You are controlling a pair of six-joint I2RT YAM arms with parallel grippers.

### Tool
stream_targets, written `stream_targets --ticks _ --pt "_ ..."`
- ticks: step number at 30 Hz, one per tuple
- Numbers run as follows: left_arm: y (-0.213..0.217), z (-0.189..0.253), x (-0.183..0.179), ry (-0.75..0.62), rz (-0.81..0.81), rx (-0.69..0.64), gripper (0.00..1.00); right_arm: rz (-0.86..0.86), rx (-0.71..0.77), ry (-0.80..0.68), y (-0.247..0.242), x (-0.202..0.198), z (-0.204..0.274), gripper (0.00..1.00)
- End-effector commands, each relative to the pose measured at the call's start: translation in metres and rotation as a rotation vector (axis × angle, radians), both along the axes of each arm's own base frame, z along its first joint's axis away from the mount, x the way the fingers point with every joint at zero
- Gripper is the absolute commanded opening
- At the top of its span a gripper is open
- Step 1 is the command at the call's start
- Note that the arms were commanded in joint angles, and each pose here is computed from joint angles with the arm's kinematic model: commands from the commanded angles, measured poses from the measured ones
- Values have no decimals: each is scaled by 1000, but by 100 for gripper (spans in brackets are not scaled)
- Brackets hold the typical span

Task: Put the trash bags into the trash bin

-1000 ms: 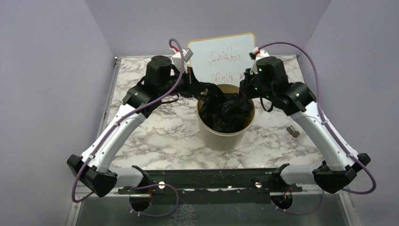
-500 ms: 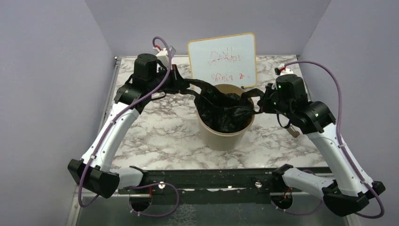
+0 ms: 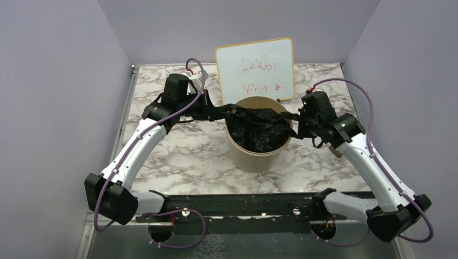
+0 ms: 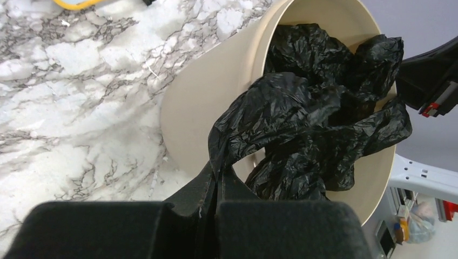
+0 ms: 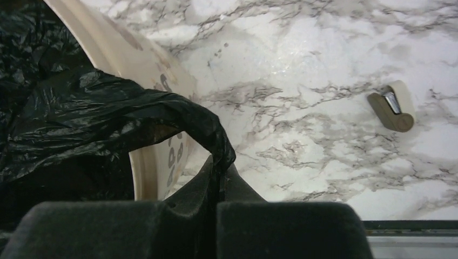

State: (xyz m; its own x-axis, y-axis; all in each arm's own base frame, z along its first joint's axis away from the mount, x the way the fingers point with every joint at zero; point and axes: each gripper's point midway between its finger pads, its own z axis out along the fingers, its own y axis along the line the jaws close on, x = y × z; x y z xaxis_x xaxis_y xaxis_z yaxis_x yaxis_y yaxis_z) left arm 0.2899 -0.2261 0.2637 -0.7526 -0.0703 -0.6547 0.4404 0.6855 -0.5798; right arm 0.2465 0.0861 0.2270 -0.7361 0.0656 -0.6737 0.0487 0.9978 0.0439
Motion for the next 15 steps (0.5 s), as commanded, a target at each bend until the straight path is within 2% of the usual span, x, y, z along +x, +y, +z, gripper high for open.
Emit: stream_targets --ticks 1,6,15 --pt "-3 4 -8 -8 -11 -56 0 162 72 30 32 8 -14 1" --pt "-3 1 -18 16 -16 -81 0 279 116 6 63 34 -5 1" --pt "9 22 -40 -25 33 -132 0 371 53 -14 91 91 2 1"
